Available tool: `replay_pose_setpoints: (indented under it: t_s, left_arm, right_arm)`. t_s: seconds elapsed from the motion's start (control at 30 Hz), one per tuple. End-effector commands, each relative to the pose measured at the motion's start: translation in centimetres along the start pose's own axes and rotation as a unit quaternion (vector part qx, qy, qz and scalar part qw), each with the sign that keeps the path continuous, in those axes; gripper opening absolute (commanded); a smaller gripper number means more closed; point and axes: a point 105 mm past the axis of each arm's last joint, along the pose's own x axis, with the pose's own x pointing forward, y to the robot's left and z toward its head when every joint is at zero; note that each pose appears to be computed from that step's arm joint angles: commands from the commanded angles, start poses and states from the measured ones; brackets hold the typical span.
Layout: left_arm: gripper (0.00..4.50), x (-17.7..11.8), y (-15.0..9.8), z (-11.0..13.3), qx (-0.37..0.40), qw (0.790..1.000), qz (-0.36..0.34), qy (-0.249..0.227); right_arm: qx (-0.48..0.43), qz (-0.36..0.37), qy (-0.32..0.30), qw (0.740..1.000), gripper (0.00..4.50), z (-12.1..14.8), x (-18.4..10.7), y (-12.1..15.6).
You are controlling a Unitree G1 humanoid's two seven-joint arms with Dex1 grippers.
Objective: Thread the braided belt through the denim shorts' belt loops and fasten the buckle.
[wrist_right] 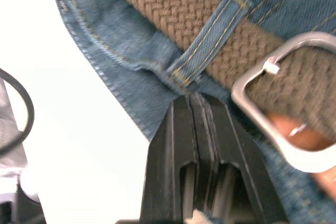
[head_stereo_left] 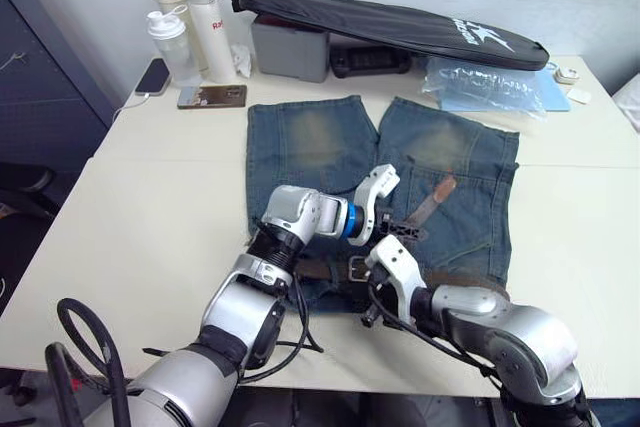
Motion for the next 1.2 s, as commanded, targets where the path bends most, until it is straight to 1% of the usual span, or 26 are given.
replay_pose_setpoints:
  t_s: [0.03, 0.2, 0.3, 0.47, 0.57, 0.63, 0.73, 0.83, 0.93, 1.03, 1.13, 1.2]
  left_arm:
    - [0.00, -1.3, -0.7, 1.4, 0.015, 0.999, -0.022, -0.029]
    - [0.00, -1.0, -1.0, 1.6, 0.017, 0.999, -0.026, -0.029]
    - [0.00, -1.3, -1.0, 2.0, 0.026, 0.999, -0.025, -0.033]
    - [0.00, -2.9, -0.7, 2.9, 0.044, 0.998, -0.014, -0.041]
    - [0.00, -4.0, 0.0, 2.8, 0.084, 0.996, 0.013, -0.033]
    - [0.00, -4.4, 0.4, 2.5, 0.114, 0.993, 0.030, -0.024]
    - [0.00, -5.0, 1.0, 1.7, 0.170, 0.984, 0.056, -0.005]
    - [0.00, -5.2, 1.4, 1.8, 0.221, 0.971, 0.087, -0.004]
    - [0.00, -5.7, 1.9, 2.5, 0.295, 0.947, 0.127, -0.002]
    - [0.00, -6.1, 2.0, 3.0, 0.353, 0.925, 0.142, 0.006]
    - [0.00, -6.9, 2.2, 3.3, 0.417, 0.896, 0.155, 0.018]
    - [0.00, -7.4, 2.3, 3.4, 0.442, 0.882, 0.158, 0.026]
  right_arm:
    - [0.029, -0.063, -0.042, 0.997, 0.03, 1.1, -2.7, -2.6]
    - [-0.024, -0.051, -0.073, 0.996, 0.03, 4.1, -3.7, -1.4]
    - [-0.050, -0.061, -0.079, 0.994, 0.03, 5.2, -4.8, -1.6]
    - [-0.088, -0.084, -0.072, 0.990, 0.03, 5.6, -8.0, -2.7]
    - [-0.101, -0.092, -0.037, 0.990, 0.03, 4.8, -10.2, -3.2]
    - [-0.107, -0.094, -0.019, 0.990, 0.03, 4.3, -11.0, -3.3]
    - [-0.138, -0.101, 0.011, 0.985, 0.03, 3.9, -11.9, -3.5]
    - [-0.168, -0.093, 0.035, 0.981, 0.03, 3.4, -11.5, -3.0]
    - [-0.219, -0.101, 0.035, 0.970, 0.03, 3.6, -10.5, -2.8]
    - [-0.239, -0.109, 0.018, 0.965, 0.03, 4.0, -9.6, -2.7]
    - [-0.257, -0.110, -0.003, 0.960, 0.93, 4.6, -8.5, -2.3]
    - [-0.281, -0.124, -0.007, 0.952, 1.92, 5.0, -7.8, -2.3]
